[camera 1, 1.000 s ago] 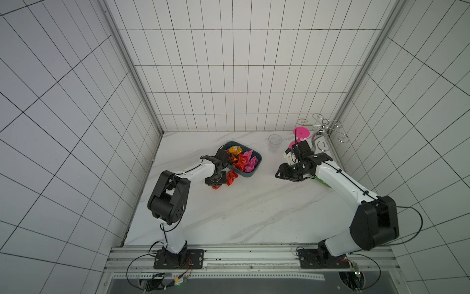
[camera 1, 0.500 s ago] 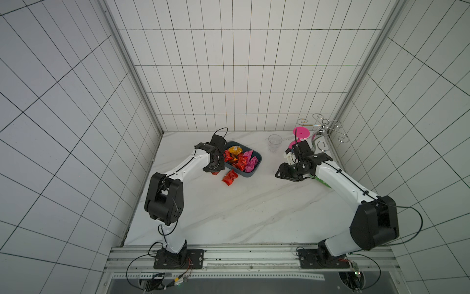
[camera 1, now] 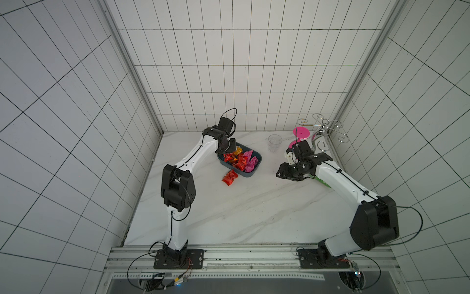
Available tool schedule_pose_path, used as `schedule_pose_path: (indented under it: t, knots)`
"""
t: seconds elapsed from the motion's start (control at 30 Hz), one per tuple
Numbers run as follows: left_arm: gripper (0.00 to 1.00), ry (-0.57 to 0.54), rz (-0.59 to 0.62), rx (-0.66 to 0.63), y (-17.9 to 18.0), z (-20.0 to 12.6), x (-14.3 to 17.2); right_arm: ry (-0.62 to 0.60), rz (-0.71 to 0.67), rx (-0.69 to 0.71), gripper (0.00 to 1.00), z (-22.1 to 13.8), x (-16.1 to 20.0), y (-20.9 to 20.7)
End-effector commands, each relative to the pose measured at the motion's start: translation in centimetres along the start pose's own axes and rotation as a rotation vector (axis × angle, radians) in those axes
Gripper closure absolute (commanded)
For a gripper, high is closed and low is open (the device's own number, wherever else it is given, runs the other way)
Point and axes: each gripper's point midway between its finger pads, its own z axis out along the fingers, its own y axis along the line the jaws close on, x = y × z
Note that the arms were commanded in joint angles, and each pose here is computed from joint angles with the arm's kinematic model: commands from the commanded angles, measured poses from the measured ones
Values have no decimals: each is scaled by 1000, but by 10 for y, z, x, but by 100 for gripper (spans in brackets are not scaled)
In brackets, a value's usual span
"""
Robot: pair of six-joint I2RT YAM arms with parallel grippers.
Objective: Put the tea bags into the storage box
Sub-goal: Place the tea bag in the storage box.
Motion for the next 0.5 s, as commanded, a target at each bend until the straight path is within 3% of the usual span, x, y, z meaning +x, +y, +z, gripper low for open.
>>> schedule_pose_path:
  t: [0.0,0.23,0.4,0.47]
  knots:
    - [90,20,25,40,-19,15,-1,-52,-1,20,49,-14,-9,-3]
    - [87,54,31,21,-18,34,3,-60,10,28,49,-15,-10,-4]
    - [59,59,32,-2,-13,28,6,-55,14,21,49,-14,-10,-3]
    - [55,47,28,-11,-11,19,4,-51,15,13,49,-13,-11,-1]
